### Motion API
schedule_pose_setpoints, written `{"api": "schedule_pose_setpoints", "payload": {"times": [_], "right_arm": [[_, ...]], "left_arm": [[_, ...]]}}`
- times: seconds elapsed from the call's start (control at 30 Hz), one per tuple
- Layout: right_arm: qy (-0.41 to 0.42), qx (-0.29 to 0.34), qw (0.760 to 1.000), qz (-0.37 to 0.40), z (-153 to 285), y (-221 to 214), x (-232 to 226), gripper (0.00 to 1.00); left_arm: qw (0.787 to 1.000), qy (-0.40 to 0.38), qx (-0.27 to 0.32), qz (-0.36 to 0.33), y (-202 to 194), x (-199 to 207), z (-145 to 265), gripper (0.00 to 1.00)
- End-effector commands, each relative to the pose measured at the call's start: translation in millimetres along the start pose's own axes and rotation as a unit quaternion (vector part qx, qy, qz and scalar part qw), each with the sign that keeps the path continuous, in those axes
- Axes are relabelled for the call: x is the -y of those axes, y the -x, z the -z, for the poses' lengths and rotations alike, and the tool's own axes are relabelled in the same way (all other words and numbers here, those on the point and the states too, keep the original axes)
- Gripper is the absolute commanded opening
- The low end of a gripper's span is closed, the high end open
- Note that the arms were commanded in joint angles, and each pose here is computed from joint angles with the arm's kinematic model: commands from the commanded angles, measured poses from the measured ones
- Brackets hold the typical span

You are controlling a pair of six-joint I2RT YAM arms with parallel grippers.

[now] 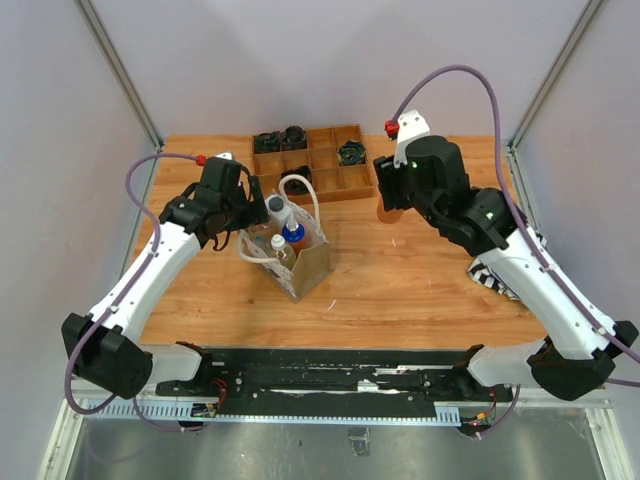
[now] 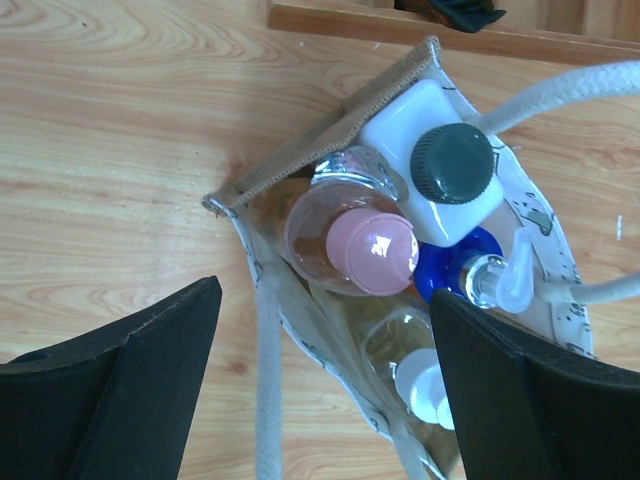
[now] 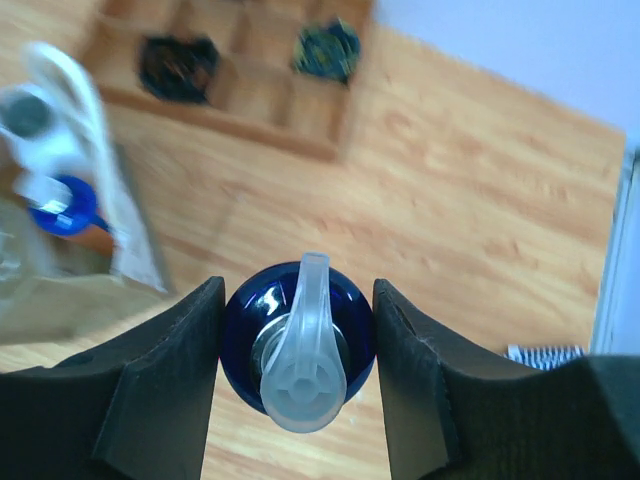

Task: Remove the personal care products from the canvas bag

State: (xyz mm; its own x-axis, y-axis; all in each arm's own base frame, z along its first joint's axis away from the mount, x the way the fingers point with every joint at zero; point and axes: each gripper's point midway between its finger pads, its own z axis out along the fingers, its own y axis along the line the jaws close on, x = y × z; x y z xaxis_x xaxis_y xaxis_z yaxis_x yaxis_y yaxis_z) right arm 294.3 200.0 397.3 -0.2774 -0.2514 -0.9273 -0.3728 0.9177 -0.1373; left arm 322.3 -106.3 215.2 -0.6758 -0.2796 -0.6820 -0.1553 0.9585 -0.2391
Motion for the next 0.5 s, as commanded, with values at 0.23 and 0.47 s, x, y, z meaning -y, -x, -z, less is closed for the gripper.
{"api": "schedule_pose_setpoints", "payload": {"times": [0.23,0.47], "right_arm": [[-0.061,-0.129,0.989,-0.041,-54.3,-136.3,35.1,0.07],[-0.071,-0.174,0.981,-0.051,-69.0,-184.1,35.4,0.08]], "left_arm": [[1.000,0.017,0.015,-0.020,19.6,3.7,-15.5,0.88],[0.999,0.018,-0.016,-0.042,-1.2,7.1,-23.1,0.84]]}}
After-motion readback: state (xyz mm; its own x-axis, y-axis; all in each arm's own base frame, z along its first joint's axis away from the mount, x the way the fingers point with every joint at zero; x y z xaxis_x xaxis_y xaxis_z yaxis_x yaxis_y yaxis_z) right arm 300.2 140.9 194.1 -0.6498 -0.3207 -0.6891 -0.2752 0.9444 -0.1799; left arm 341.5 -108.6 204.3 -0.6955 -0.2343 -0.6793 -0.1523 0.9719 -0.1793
